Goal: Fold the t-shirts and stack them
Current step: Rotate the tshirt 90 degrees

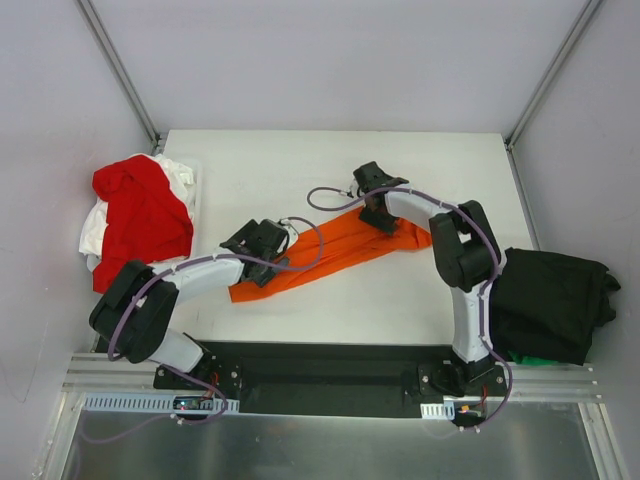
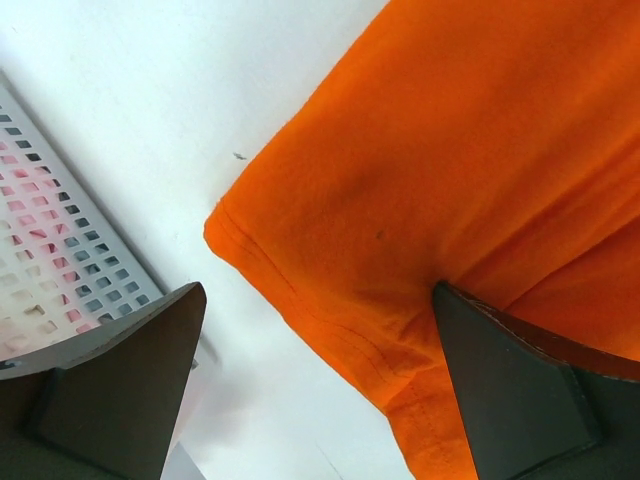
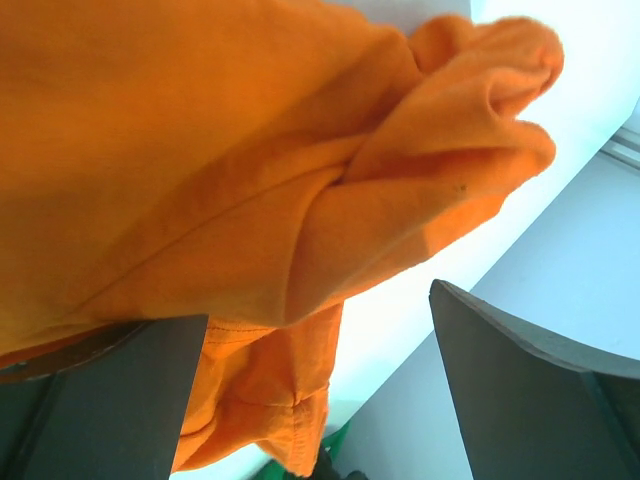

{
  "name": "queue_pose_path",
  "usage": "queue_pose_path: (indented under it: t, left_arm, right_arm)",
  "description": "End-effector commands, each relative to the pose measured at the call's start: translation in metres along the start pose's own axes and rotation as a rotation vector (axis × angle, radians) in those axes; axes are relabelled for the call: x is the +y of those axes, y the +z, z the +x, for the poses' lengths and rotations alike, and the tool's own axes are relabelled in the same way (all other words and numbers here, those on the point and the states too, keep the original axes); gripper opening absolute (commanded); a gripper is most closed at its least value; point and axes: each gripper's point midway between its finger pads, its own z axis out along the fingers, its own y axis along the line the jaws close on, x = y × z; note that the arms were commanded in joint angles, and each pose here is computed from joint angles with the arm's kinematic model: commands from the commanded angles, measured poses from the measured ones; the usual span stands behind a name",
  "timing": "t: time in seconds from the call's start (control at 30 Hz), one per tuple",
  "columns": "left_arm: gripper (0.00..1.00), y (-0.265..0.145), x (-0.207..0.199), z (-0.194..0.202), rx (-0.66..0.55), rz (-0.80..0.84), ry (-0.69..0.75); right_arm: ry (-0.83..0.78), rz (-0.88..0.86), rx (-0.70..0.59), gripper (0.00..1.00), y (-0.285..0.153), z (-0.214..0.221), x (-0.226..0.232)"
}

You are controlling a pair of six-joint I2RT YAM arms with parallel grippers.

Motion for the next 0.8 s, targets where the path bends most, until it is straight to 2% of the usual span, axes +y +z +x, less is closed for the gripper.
queue_pose_path:
  t: [0.0, 0.3, 0.77]
  left_arm:
    - [0.99, -0.003, -0.018, 0.033, 0.071, 0.032, 0.114]
    - [0.99, -0.008, -0.032, 0.026, 0.023, 0.015, 0.234]
    - [0.99, -0.005, -0.067, -0.018, -0.035, 0.088, 0.513]
  right_arm:
    - [0.015, -0.067, 0.026, 0.96, 0.029, 0.000, 0.003]
    - [0.025, -0.054, -0.001, 0.96, 0.045, -0.028, -0.013]
    - [-0.010, -0.031, -0.056, 0.96, 0.057, -0.061, -0.033]
